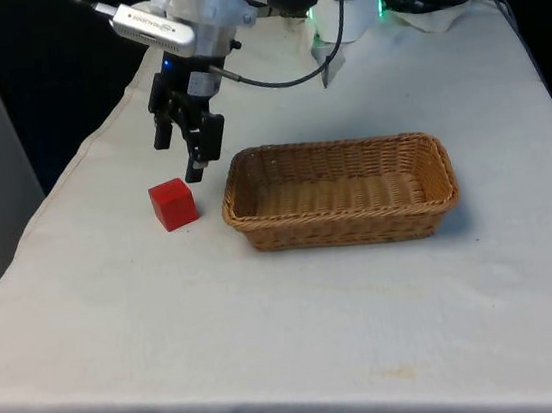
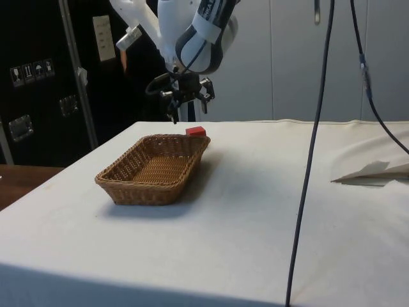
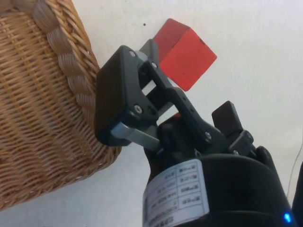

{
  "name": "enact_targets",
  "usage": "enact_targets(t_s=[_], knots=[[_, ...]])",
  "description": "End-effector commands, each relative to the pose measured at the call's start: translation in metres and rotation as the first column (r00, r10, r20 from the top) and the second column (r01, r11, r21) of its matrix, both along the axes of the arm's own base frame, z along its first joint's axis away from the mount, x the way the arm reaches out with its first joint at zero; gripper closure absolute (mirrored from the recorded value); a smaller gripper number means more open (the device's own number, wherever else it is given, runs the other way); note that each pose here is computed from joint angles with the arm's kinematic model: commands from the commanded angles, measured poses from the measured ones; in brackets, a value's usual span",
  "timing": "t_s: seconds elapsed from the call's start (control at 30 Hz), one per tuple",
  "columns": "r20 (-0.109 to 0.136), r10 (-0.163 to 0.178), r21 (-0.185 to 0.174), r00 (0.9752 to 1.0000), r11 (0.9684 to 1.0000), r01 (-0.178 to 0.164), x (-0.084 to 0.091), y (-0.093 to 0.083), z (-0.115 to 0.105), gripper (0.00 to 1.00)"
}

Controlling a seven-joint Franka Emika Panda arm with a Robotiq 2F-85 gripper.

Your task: Pick up the cube and place it into the basket.

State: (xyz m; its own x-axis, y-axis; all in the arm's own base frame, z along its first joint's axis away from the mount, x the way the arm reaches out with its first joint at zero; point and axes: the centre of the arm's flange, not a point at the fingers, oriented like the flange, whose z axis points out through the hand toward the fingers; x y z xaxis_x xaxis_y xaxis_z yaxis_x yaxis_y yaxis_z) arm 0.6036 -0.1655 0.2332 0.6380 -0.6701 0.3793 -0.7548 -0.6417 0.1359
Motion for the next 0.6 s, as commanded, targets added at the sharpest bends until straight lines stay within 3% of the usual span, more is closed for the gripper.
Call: enact_targets(t_s=[0.0, 0.13, 0.37, 0.4, 0.43, 0.57], knots=[[0.006, 0.0, -0.005, 1.0, 1.0, 0.0, 0.001, 0.0, -0.001, 0.0], [-0.004, 0.001, -0.002, 1.0, 1.0, -0.001, 0.0, 0.0, -0.002, 0.0], [0.009, -0.002, -0.01, 1.0, 0.9999, 0.003, 0.002, -0.008, -0.01, 0.0], [-0.003, -0.005, -0.014, 1.0, 0.9999, 0.005, 0.001, -0.007, -0.01, 0.0], [0.008, -0.004, -0.01, 1.0, 0.9999, 0.004, 0.001, -0.01, -0.011, 0.0], [0.011, -0.007, -0.015, 0.9999, 0.9999, 0.008, 0.0, -0.015, -0.017, 0.0]])
